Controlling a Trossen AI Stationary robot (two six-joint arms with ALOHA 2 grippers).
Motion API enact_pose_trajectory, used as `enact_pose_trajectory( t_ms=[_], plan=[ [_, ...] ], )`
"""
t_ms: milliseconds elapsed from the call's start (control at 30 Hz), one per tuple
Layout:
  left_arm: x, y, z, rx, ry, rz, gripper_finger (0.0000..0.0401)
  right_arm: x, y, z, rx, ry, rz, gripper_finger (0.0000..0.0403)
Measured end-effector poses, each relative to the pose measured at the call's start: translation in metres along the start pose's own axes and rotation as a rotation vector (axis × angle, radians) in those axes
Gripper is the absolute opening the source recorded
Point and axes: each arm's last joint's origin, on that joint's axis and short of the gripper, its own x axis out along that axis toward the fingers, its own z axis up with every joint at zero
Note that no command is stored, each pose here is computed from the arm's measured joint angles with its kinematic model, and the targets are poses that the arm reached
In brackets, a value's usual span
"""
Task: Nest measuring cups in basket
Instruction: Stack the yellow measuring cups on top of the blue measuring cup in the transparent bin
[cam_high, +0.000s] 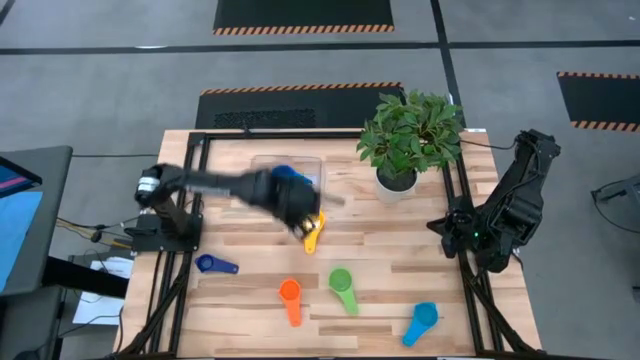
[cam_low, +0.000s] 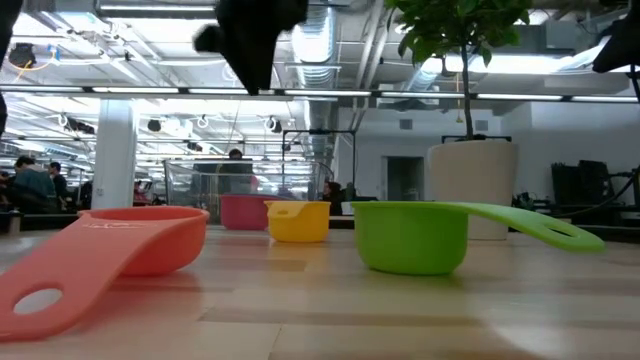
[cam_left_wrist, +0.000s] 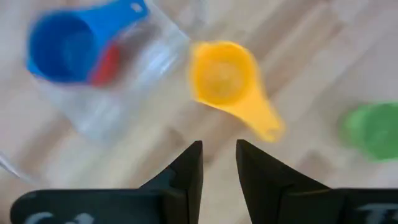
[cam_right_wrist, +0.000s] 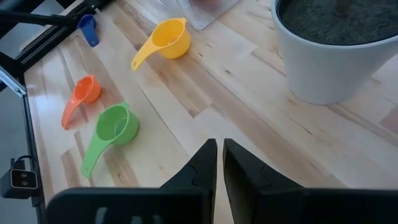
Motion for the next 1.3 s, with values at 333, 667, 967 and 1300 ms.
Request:
enact_pose_trajectory(
  t_ms=[333, 667, 967, 1300],
  plan=[
    [0.011, -0.059, -0.084, 0.082, -0.292, 0.005, 0.0085, 0.000, -0.001, 0.000, -0.072, -0.001, -0.003, 0.0054],
    [0.066, -0.046, -0.068, 0.286, -0.338, 0.019, 0.0085, 0.000, 0.006, -0.001, -0.026, 0.001, 0.038, 0.0054],
    [0.072, -0.025, -0.069, 0.303, -0.113, 0.083, 0.0084, 0.005, 0.014, -0.007, -0.048, 0.003, 0.019, 0.0054],
    [0.099, -0.020, -0.092, 0.229, -0.041, 0.058, 0.0084, 0.007, 0.017, -0.010, -0.073, 0.016, 0.005, 0.0054]
  ],
)
